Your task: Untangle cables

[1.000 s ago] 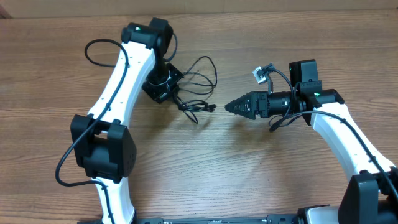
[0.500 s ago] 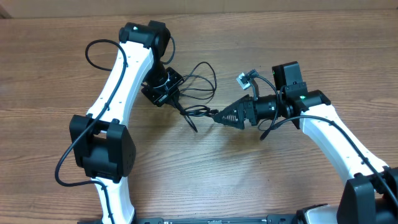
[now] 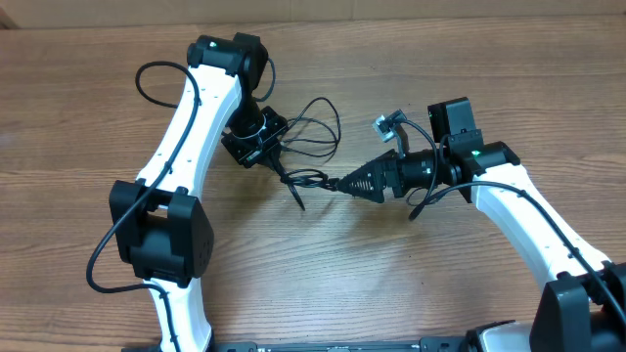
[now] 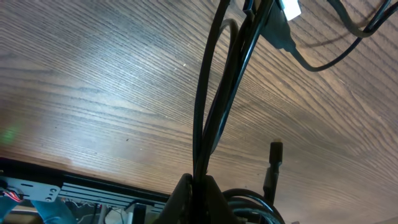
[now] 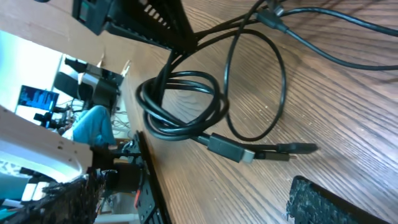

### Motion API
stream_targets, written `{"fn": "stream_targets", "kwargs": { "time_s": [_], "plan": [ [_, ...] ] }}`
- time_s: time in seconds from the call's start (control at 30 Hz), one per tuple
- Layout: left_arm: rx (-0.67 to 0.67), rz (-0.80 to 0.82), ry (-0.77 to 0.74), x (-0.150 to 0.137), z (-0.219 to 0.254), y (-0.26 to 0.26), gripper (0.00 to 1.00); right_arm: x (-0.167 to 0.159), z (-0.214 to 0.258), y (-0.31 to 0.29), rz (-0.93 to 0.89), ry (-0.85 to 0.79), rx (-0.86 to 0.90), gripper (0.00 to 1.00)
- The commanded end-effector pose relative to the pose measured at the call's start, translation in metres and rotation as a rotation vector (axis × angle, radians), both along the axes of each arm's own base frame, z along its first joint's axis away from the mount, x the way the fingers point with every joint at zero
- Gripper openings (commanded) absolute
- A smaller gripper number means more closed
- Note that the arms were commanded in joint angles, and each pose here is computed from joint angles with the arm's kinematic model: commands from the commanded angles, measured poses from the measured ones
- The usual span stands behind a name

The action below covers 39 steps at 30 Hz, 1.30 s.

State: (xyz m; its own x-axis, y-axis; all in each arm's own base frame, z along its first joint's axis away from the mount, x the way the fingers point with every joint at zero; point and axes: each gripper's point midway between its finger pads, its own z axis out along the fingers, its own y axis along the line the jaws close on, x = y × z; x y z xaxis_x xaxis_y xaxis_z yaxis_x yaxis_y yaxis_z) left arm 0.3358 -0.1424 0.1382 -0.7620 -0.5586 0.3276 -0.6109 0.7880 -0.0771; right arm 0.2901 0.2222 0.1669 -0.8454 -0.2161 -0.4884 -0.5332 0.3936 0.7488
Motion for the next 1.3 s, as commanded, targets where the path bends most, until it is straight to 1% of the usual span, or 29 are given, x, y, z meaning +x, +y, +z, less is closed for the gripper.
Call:
{"fn": "stream_targets", "kwargs": {
  "time_s": [0.0,0.1,0.23,0.43,0.53,0.63,0.73,0.93,1.07,1.1,1.13,1.17,1.23,1.27],
  "plan": [
    [-0.008,-0.059,-0.043,0.002,0.007,-0.009,0.04,0.005,-0.004,-0.002,-0.011,-0.028,-0.035,0.95],
    [-0.009,-0.085,-0.051,0.001,0.007,-0.012,0.04,0.006,-0.005,-0.003,-0.017,-0.031,-0.047,0.95],
    [0.062,-0.118,-0.064,0.001,0.004,-0.002,0.04,0.007,-0.005,-0.003,-0.019,-0.04,-0.049,0.96],
    [0.074,-0.119,-0.063,0.001,0.003,0.001,0.04,0.007,-0.005,-0.003,0.021,-0.111,-0.054,0.98],
    [0.076,-0.115,-0.062,0.001,0.003,0.001,0.04,0.007,-0.006,-0.003,0.022,-0.112,-0.054,0.98],
    [0.083,-0.122,-0.049,-0.003,0.004,0.003,0.04,0.006,-0.006,-0.003,0.085,-0.22,-0.061,0.98],
    [0.091,-0.122,-0.013,-0.011,0.005,0.005,0.04,0.006,-0.006,-0.003,0.165,-0.37,-0.068,0.97],
    [0.021,-0.113,0.013,-0.017,0.009,-0.008,0.04,0.003,-0.005,0.002,0.261,-0.525,-0.067,0.96],
    [0.007,-0.12,0.023,-0.02,0.01,-0.013,0.04,-0.007,0.002,0.027,0.341,-0.613,-0.023,0.94],
    [-0.001,-0.123,0.025,-0.021,0.01,-0.017,0.04,-0.012,0.004,0.037,0.369,-0.64,-0.01,0.93],
    [0.002,-0.122,0.027,-0.023,0.01,-0.019,0.04,-0.016,0.005,0.049,0.398,-0.676,-0.012,0.9],
    [0.003,-0.123,0.027,-0.023,0.01,-0.021,0.04,-0.015,0.003,0.051,0.401,-0.688,-0.029,0.89],
    [0.004,-0.122,0.028,-0.024,0.01,-0.021,0.04,-0.011,-0.005,0.053,0.396,-0.712,-0.099,0.84],
    [0.004,-0.122,0.029,-0.024,0.01,-0.021,0.04,-0.009,-0.006,0.052,0.392,-0.714,-0.113,0.83]
  ]
}}
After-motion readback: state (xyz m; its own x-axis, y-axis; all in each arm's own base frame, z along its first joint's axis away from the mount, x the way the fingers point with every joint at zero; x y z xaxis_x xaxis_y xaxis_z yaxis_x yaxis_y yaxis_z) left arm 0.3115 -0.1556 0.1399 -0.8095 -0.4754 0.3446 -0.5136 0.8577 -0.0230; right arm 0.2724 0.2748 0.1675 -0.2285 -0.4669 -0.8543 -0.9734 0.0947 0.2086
